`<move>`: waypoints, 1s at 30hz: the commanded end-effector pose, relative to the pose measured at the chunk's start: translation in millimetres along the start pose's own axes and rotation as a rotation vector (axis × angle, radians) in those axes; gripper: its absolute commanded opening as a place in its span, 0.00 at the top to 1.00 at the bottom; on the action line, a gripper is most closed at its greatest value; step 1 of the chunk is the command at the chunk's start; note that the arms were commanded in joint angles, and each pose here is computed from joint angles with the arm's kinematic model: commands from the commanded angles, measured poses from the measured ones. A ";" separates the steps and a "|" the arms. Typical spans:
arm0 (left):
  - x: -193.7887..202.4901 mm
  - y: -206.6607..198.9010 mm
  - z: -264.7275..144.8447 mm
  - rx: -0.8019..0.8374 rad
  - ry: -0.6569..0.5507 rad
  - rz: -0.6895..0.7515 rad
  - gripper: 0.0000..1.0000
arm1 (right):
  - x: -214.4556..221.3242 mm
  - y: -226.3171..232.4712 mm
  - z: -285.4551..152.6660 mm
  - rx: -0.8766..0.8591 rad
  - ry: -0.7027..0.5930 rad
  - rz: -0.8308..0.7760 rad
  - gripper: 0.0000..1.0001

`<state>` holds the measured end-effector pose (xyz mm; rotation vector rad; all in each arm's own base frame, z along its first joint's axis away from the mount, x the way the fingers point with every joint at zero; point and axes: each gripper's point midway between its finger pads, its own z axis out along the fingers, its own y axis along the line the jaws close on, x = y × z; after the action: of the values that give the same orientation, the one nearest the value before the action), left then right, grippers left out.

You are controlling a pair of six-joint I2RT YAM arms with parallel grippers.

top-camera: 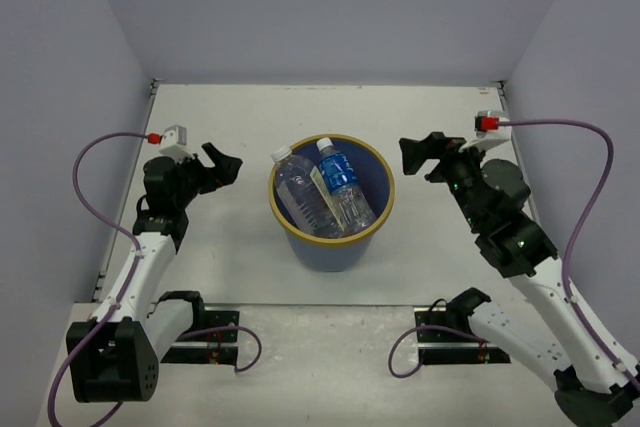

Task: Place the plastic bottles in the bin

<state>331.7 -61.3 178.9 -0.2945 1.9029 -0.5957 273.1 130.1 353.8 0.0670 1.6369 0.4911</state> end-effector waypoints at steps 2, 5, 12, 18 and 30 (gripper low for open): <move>-2.5 -4.4 -5.0 0.024 -0.012 0.005 0.00 | 32.5 -52.1 4.5 0.159 0.037 0.104 0.01; -2.2 -4.8 -5.8 0.025 -0.012 0.005 0.00 | 62.8 -85.0 3.3 0.246 0.074 0.170 0.01; -4.6 -8.0 -9.4 0.041 -0.035 0.013 0.00 | 141.4 -149.8 -12.1 0.470 0.156 0.273 0.01; -2.0 -13.1 -9.2 0.076 -0.030 0.009 0.00 | 173.4 -155.2 -16.5 0.422 0.131 0.293 0.01; -5.7 -21.7 -16.7 0.112 -0.055 0.015 0.00 | 149.0 -149.8 -32.0 0.353 -0.046 0.308 0.01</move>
<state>317.5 -69.8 185.7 -0.2445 1.8652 -0.6439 257.4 41.8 153.2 0.5559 1.7588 0.4104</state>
